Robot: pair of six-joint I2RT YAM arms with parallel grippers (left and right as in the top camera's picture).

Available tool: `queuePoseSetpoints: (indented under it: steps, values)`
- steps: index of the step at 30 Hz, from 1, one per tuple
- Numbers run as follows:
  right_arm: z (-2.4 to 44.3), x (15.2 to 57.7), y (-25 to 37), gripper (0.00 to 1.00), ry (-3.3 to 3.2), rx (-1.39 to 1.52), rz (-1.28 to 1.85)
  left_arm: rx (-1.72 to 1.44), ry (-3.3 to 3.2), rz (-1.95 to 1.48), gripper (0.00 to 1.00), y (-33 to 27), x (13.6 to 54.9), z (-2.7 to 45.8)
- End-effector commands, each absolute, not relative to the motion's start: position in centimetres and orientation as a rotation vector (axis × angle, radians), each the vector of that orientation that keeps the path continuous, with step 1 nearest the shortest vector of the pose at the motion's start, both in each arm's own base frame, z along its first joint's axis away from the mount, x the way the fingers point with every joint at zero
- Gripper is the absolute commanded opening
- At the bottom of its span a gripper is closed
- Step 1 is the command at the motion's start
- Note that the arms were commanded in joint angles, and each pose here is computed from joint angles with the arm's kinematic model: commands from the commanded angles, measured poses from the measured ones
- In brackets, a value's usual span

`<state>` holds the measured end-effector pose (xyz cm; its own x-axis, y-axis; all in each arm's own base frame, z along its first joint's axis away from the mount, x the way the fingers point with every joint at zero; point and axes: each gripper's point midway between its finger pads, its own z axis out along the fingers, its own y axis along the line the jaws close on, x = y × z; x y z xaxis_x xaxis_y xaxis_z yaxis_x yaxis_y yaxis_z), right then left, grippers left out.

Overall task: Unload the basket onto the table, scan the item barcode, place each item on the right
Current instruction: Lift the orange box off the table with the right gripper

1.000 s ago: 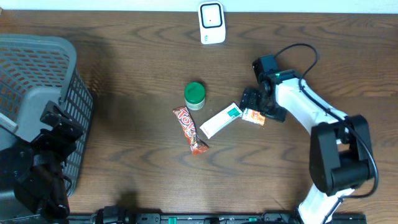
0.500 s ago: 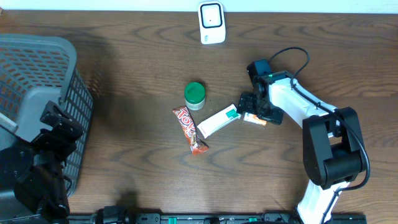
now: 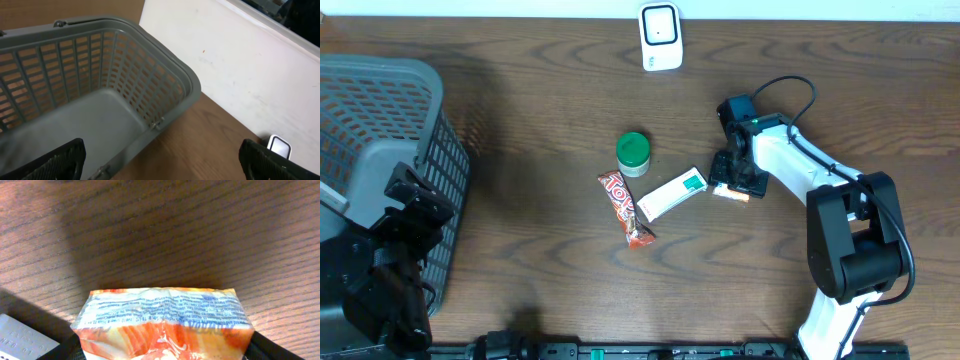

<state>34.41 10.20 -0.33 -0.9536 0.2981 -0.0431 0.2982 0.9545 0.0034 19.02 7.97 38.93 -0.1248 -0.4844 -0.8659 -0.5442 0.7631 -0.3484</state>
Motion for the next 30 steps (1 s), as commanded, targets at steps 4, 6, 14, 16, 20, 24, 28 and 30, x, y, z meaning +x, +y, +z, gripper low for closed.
queuePoseSetpoints:
  steps: [4,6,14,16,20,24,28,30]
  values:
    - [-1.1,33.1,10.5,0.66,3.139,0.448,-0.043,-0.818,1.773,0.089,0.98,8.3,18.7,38.6]
    - [-0.5,33.1,10.6,0.65,3.151,0.449,-0.042,-0.818,1.773,0.088,0.98,8.3,18.7,38.6]
    - [3.4,32.9,11.6,0.59,3.222,0.453,0.010,-0.819,1.778,0.090,0.98,8.3,18.7,38.5]
    - [4.7,32.8,12.4,0.59,3.258,0.417,0.090,-0.820,1.783,0.091,0.98,8.3,18.6,38.4]
    - [6.9,32.4,14.6,0.58,3.310,0.332,0.294,-0.825,1.808,0.099,0.98,8.2,18.4,37.8]
    - [8.5,31.8,16.2,0.59,3.341,0.266,0.464,-0.832,1.849,0.112,0.98,8.2,17.9,36.9]
    - [8.9,30.9,16.1,0.60,3.380,0.271,0.461,-0.841,1.899,0.128,0.98,8.1,17.3,35.8]
    - [9.0,30.4,16.1,0.60,3.402,0.274,0.468,-0.845,1.920,0.135,0.98,8.0,17.0,35.4]
